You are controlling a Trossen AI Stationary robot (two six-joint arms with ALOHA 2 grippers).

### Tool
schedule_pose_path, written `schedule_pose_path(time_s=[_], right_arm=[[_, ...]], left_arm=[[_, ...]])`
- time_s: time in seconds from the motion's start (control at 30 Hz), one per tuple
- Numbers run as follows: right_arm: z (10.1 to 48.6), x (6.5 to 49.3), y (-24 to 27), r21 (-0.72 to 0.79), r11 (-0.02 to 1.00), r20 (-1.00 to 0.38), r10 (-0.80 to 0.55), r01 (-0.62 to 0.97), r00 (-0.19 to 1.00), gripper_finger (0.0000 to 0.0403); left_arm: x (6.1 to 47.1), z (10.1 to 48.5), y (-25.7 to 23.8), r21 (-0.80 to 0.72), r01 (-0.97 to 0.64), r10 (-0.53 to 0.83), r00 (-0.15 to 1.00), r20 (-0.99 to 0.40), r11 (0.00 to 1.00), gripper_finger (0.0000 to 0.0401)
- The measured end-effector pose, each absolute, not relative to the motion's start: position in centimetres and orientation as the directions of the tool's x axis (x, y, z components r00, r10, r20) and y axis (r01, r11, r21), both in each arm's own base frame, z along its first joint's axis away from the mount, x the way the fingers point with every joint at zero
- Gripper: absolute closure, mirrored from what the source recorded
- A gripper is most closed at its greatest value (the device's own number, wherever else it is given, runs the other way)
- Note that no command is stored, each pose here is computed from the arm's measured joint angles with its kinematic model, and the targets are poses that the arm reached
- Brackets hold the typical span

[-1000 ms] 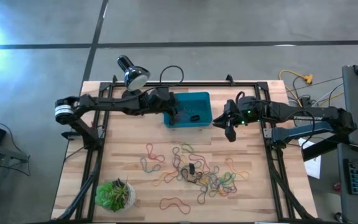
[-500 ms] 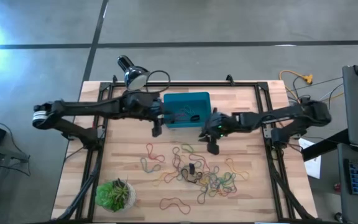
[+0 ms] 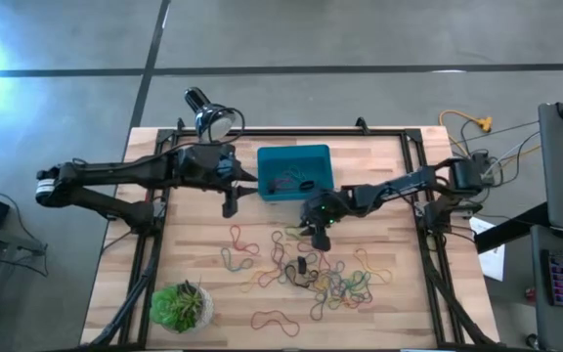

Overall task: Pick and place rubber bands into bin
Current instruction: Put the green rubber band into the blue bin

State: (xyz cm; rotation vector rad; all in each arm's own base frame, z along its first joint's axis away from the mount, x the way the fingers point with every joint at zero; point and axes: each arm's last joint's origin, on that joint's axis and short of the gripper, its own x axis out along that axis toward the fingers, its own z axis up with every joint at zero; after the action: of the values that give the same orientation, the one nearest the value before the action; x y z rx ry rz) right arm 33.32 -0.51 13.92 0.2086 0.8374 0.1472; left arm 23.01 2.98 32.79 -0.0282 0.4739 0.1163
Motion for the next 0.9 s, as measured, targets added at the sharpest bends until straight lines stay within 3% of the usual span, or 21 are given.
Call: schedule_pose_path(time_s=[0.23, 0.43, 0.9], right_arm=[[12.9, 35.2, -0.6, 0.230, 0.972, -0.737, 0.203, -0.043, 0.644, 0.0290], [13.0, 35.9, -0.9, 0.171, 0.985, -0.749, 0.119, 0.017, 0.651, 0.0303], [12.3, 35.2, -1.0, 0.111, 0.994, -0.789, 0.078, 0.017, 0.609, 0.0321]], left_arm=[[22.4, 31.7, 2.9, -0.048, -0.143, 0.103, 0.875, -0.474, 0.989, 0.0283], [22.2, 31.6, 2.8, -0.068, -0.153, 0.102, 0.872, -0.479, 0.986, 0.0283], [22.3, 31.6, 2.9, -0.068, -0.153, 0.103, 0.873, -0.477, 0.986, 0.0283]])
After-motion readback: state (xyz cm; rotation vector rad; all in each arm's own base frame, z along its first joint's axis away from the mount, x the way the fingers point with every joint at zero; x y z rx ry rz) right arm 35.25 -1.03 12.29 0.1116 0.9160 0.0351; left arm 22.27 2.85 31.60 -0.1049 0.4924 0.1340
